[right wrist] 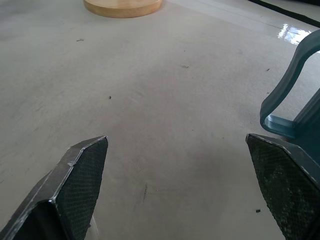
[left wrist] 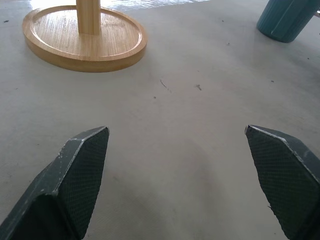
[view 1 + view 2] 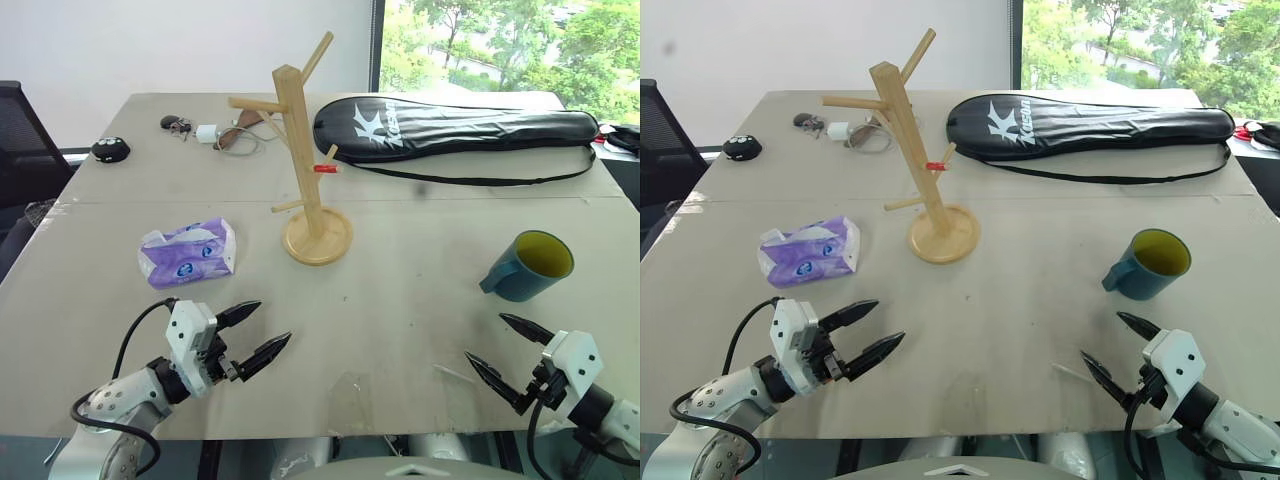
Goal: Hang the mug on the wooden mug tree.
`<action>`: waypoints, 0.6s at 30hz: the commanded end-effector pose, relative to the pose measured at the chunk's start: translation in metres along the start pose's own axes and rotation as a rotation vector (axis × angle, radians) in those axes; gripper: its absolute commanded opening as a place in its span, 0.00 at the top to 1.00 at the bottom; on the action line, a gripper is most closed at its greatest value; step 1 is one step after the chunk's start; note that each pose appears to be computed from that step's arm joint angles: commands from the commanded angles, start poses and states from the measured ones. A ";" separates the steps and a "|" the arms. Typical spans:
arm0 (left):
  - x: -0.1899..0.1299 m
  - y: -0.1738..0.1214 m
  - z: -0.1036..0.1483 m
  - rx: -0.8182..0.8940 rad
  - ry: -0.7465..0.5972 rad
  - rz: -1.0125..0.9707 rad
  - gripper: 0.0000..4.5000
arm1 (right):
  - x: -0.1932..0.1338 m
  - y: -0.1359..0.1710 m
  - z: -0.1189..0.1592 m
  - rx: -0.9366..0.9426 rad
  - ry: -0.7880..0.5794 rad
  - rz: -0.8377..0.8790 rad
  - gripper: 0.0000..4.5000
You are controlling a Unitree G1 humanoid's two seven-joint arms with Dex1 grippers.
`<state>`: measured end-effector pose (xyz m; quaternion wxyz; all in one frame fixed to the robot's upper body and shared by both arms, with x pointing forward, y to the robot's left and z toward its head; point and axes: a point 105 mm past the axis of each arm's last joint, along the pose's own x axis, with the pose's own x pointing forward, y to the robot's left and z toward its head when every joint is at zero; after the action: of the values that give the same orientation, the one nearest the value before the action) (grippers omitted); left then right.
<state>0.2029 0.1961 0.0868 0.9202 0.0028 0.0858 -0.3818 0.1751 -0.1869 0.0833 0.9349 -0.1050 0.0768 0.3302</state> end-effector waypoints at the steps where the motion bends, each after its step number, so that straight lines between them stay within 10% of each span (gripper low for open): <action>1: 0.007 0.000 0.018 0.025 -0.063 -0.030 0.00 | 0.002 -0.005 0.012 -0.011 -0.058 -0.040 0.01; 18: 0.034 -0.053 0.066 0.156 -0.183 -0.492 0.00 | 0.036 -0.025 0.029 0.133 -0.062 -0.293 0.01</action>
<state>0.2028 0.1336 0.1384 0.8087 0.0135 -0.0093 -0.5880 0.2218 -0.1826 0.0982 0.9806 -0.0482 0.0668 0.1779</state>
